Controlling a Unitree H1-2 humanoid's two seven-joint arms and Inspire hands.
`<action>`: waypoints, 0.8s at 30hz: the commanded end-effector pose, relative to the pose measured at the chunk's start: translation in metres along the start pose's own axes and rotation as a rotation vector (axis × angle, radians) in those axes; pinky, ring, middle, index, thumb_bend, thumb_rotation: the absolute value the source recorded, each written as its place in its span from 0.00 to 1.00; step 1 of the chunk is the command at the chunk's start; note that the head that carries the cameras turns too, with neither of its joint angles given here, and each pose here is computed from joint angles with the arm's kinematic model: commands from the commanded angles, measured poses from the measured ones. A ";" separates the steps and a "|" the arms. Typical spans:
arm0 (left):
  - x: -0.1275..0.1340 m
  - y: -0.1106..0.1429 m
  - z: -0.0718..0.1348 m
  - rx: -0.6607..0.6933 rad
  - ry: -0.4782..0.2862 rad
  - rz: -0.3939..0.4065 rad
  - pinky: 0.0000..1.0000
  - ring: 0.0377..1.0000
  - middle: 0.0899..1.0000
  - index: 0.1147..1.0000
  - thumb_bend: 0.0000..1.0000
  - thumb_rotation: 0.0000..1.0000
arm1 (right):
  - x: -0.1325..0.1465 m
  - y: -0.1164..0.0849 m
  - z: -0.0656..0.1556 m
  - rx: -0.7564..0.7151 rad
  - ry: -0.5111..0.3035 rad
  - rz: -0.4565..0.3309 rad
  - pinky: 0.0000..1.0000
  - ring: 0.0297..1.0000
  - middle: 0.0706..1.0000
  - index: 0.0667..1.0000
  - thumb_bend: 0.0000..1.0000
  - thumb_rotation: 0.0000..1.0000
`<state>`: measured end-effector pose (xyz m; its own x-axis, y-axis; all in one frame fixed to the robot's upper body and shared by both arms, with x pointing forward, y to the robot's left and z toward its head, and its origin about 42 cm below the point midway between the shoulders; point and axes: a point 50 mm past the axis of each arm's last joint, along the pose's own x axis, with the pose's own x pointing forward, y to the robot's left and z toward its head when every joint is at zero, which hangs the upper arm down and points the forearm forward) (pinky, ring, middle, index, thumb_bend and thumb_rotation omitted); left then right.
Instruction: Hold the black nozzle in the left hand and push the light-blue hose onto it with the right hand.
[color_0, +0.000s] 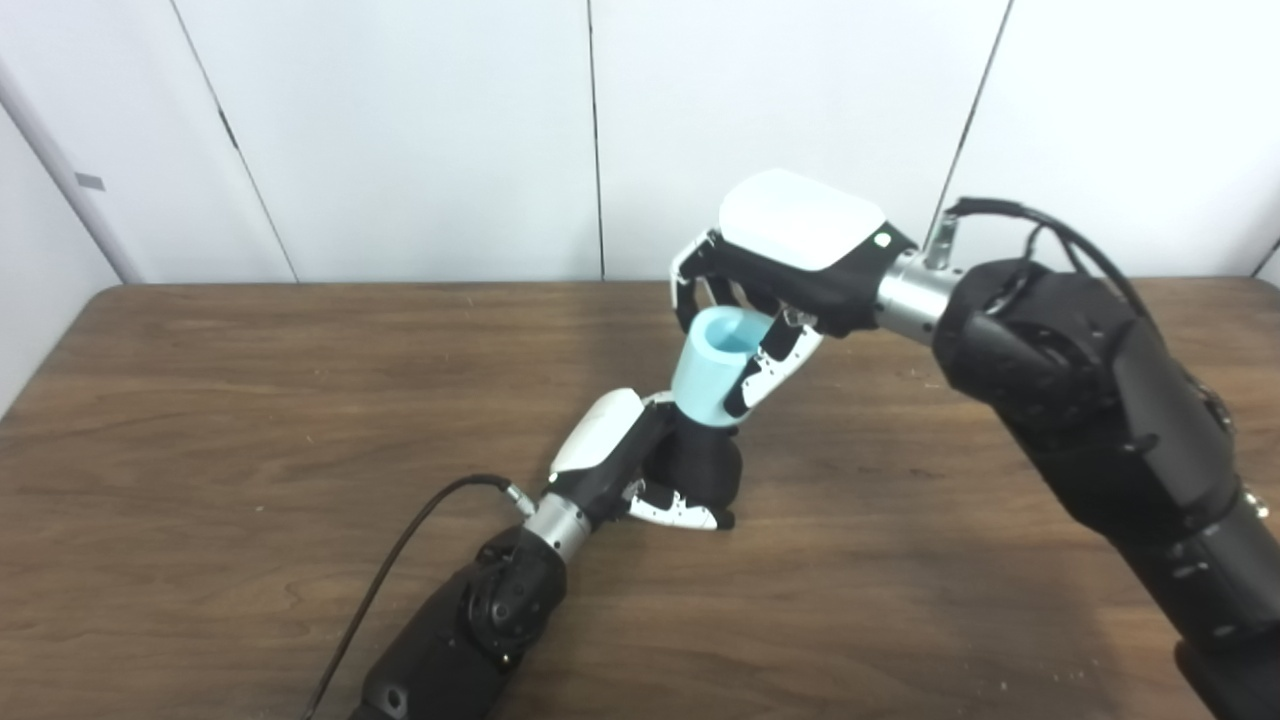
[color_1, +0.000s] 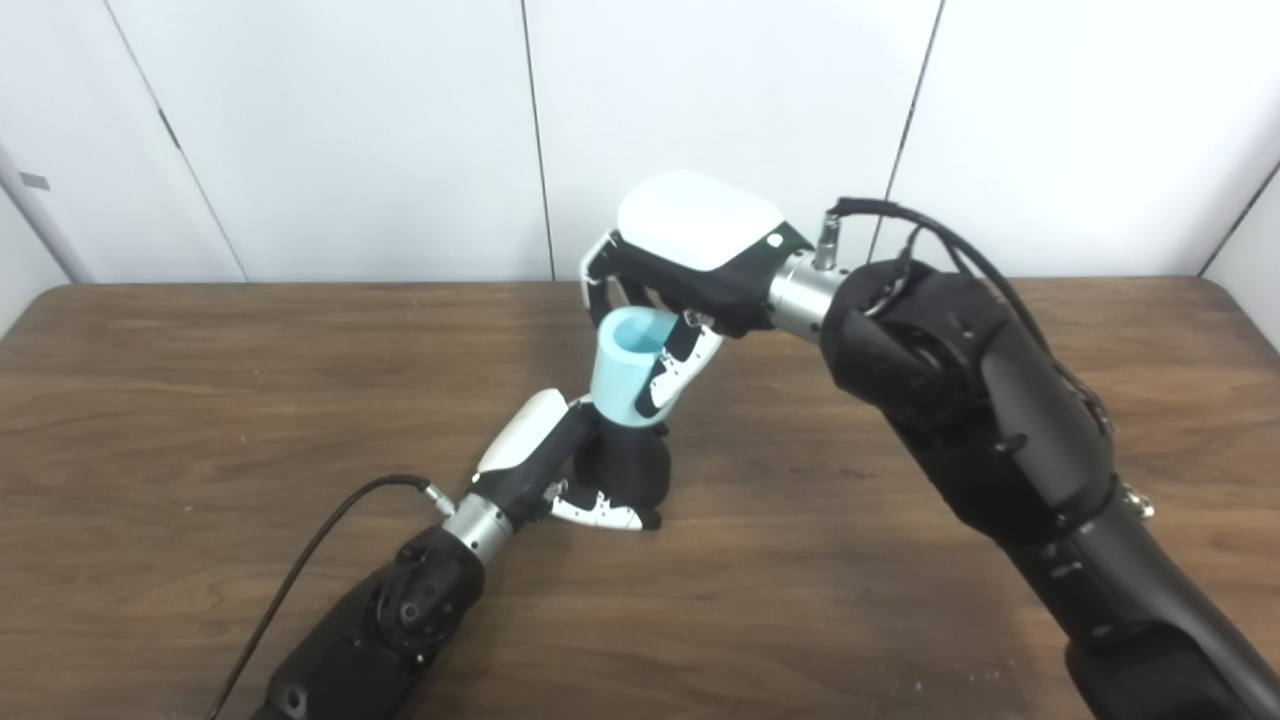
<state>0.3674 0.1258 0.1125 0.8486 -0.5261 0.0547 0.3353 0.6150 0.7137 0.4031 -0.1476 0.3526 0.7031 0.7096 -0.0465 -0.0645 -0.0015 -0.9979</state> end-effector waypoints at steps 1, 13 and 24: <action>-0.073 -0.075 -0.052 -0.029 0.262 -0.266 0.84 0.85 0.76 0.43 0.51 0.10 | 0.003 0.017 -0.010 -0.040 0.062 0.107 0.10 0.16 0.24 0.45 0.51 0.14; -0.073 -0.075 -0.051 -0.032 0.260 -0.272 0.84 0.85 0.76 0.43 0.51 0.10 | 0.006 0.017 -0.006 -0.084 0.050 0.140 0.09 0.14 0.23 0.45 0.51 0.14; -0.072 -0.075 -0.052 -0.034 0.258 -0.279 0.84 0.85 0.76 0.43 0.51 0.10 | 0.007 0.015 0.003 -0.128 0.043 0.164 0.08 0.14 0.22 0.45 0.51 0.13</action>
<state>0.3673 0.1272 0.1124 0.8498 -0.5243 0.0543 0.3345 0.6161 0.7131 0.4025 -0.1383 0.3573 0.7035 0.7056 -0.0850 -0.0312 -0.0889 -0.9956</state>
